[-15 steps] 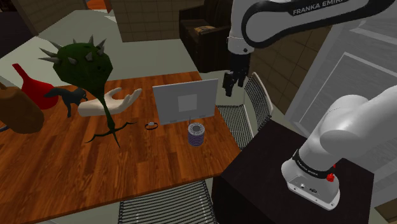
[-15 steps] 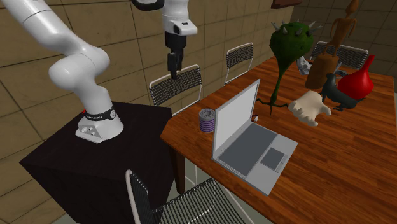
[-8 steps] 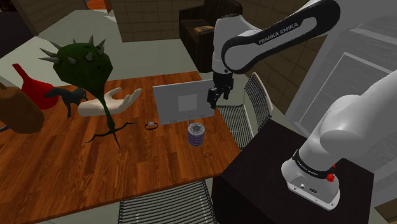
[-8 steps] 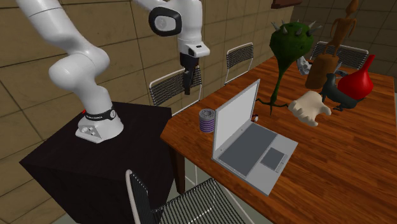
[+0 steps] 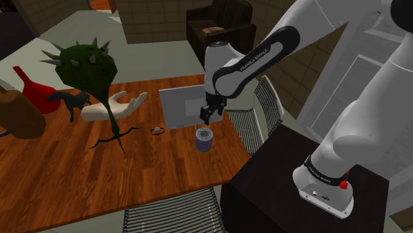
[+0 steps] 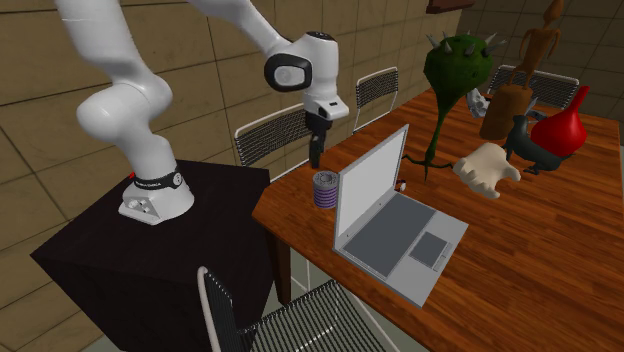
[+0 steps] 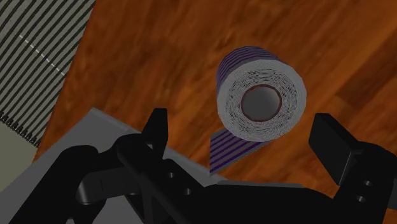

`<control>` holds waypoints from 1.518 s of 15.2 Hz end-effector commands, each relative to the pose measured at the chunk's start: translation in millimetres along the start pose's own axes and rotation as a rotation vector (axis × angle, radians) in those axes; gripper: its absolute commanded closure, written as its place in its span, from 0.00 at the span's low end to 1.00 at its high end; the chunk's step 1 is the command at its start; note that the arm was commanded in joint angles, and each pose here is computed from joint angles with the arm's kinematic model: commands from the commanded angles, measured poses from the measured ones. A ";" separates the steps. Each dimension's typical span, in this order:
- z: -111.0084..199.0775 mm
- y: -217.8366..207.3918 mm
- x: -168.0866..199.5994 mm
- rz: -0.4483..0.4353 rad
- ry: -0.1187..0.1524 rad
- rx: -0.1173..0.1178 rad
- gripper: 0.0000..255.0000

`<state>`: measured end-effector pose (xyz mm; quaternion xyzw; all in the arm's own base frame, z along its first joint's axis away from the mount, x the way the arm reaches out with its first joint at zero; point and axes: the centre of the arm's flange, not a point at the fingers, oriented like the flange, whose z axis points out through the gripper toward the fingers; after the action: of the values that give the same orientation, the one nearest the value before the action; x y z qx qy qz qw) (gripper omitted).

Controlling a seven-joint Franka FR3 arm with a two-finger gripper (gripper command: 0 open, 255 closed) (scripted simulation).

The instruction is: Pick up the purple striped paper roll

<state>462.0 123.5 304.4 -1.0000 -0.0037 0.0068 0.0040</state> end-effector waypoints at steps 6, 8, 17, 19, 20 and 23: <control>73.8 -30.5 51.7 0.023 0.022 0.004 0.00; 85.7 -33.0 56.5 0.025 0.024 0.004 0.00; 120.2 -32.8 56.4 0.025 0.024 0.004 1.00; 119.9 -32.3 56.6 0.025 0.024 0.004 1.00; 119.6 -32.2 56.7 0.025 0.024 0.004 1.00; 119.7 -32.1 56.6 0.025 0.024 0.004 1.00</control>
<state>517.5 157.2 185.4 -0.9999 0.0090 -0.0071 0.0066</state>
